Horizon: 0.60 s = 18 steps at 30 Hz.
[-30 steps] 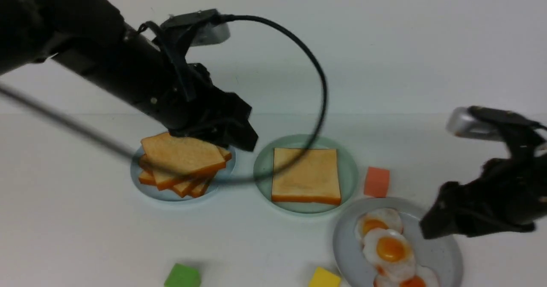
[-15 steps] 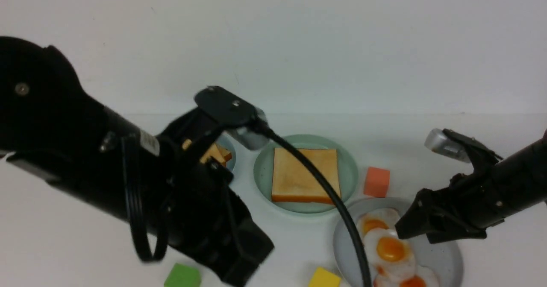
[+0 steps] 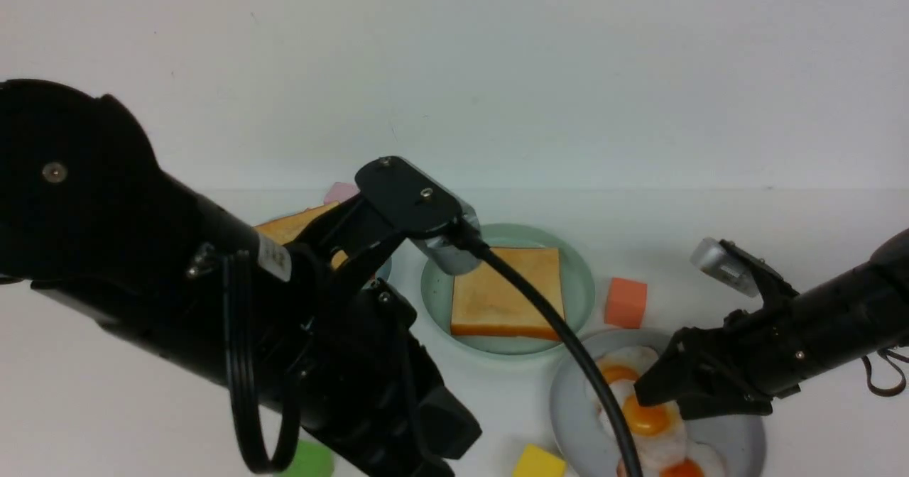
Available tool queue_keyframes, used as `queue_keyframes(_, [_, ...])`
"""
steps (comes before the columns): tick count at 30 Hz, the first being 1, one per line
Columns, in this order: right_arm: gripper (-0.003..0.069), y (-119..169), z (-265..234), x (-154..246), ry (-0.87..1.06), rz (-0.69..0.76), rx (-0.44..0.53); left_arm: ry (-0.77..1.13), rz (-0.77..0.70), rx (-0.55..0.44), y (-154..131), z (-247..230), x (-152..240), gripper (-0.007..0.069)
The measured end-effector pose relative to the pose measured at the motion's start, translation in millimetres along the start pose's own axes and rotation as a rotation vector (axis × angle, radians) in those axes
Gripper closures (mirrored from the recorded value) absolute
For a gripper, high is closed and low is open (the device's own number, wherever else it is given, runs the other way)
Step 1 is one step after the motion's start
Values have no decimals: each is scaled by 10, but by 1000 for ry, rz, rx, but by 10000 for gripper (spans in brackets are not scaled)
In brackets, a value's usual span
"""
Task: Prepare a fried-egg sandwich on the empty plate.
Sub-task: Use the right arm to grab a fried egg
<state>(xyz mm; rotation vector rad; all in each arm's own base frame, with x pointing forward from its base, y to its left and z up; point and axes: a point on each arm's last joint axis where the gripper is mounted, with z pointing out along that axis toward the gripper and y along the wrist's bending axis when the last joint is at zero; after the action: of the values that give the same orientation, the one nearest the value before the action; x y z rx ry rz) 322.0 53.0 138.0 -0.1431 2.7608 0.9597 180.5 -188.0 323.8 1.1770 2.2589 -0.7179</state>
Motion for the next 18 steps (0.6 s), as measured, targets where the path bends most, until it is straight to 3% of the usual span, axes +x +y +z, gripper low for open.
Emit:
queue_keyframes(5, [211, -5, 14, 12, 18, 2, -16, -4, 3, -20, 18, 2, -2, 638])
queue_keyframes(16, [628, -164, -103, 42, 33, 53, -37, -4, 8, -46, 42, 1, -2, 638])
queue_keyframes(18, [645, -197, -133, 43, 28, 65, -40, -5, 9, -47, 43, 1, -3, 638])
